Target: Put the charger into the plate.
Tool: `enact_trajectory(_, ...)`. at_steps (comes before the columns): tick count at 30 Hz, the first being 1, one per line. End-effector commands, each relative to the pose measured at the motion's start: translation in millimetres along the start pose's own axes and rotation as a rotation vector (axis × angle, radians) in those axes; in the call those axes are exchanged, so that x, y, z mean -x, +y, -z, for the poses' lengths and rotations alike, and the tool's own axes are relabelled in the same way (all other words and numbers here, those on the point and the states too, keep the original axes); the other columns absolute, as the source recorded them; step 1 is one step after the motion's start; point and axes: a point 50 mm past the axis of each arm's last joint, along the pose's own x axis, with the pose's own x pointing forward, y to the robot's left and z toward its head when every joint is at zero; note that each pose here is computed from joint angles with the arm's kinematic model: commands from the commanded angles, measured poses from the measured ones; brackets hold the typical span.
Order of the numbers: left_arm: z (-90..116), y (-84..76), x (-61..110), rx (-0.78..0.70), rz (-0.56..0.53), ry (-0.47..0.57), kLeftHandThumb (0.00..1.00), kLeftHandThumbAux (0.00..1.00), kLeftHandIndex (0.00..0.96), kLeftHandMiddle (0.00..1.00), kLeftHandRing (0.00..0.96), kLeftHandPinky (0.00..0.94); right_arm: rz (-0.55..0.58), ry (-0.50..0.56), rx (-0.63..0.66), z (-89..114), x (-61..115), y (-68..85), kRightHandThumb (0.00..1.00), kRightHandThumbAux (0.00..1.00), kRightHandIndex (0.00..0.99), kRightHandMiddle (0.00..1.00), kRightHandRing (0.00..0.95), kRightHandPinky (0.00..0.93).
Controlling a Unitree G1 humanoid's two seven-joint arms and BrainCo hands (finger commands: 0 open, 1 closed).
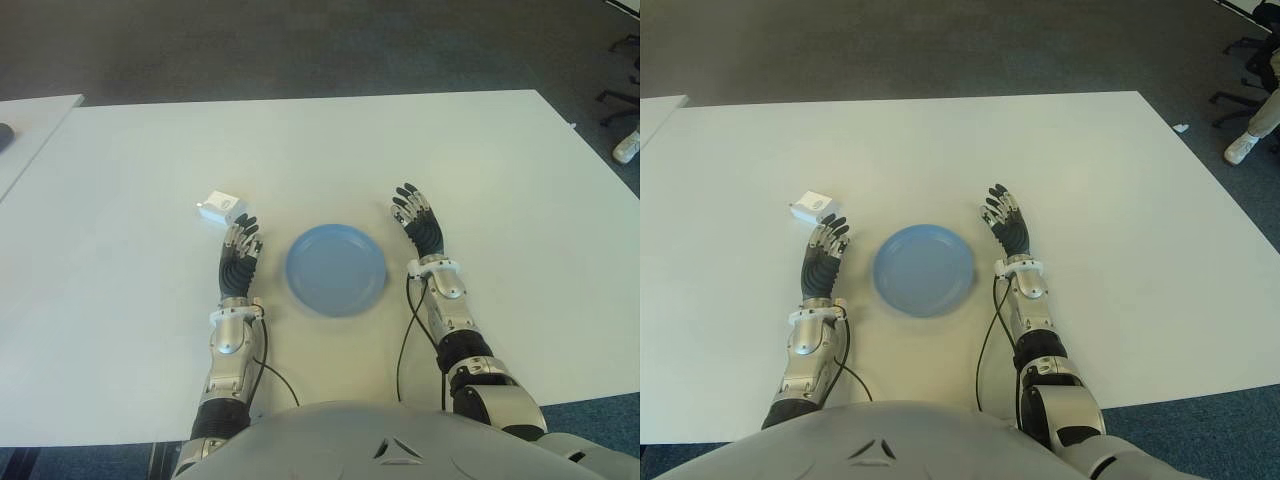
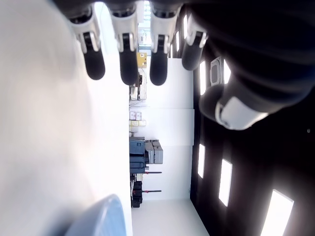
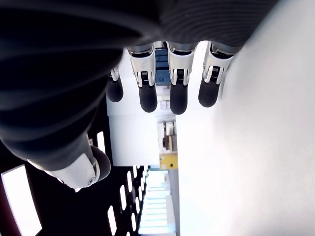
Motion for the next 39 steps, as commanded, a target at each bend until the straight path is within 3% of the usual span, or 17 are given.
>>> enact_trajectory(1, 5, 0.0, 3.6, -0.001, 0.010, 0.029, 0.315, 0.579, 0.148, 0.188, 0.182, 0.187, 0.028, 0.286, -0.026, 55, 35.3, -2.0, 0.303, 0.661, 0.101, 0.147, 0.143, 0.183)
enact_trajectory(13, -1, 1.2, 2.0, -0.031, -0.004, 0.006, 0.301, 0.554, 0.146, 0.184, 0.178, 0.190, 0.027, 0.285, -0.026, 56, 35.6, -1.2, 0.303, 0.669, 0.091, 0.152, 0.143, 0.161)
enact_trajectory(18, -12, 1.5, 3.6, -0.129, -0.007, -0.073, 0.294, 0.539, 0.140, 0.169, 0.160, 0.172, 0.030, 0.286, -0.030, 56, 35.4, -0.8, 0.309, 0.671, 0.090, 0.151, 0.142, 0.170)
enact_trajectory(32, -47, 11.7, 4.3, -0.710, -0.041, -0.429, 0.206, 0.491, 0.117, 0.122, 0.135, 0.178, 0.030, 0.297, -0.023, 59, 35.8, -0.2, 0.307, 0.673, 0.096, 0.148, 0.144, 0.180)
enact_trajectory(39, -58, 13.3, -0.3, -0.869, -0.048, -0.541, 0.199, 0.461, 0.098, 0.116, 0.127, 0.138, 0.031, 0.302, -0.024, 59, 35.2, 0.6, 0.296, 0.676, 0.098, 0.150, 0.155, 0.203)
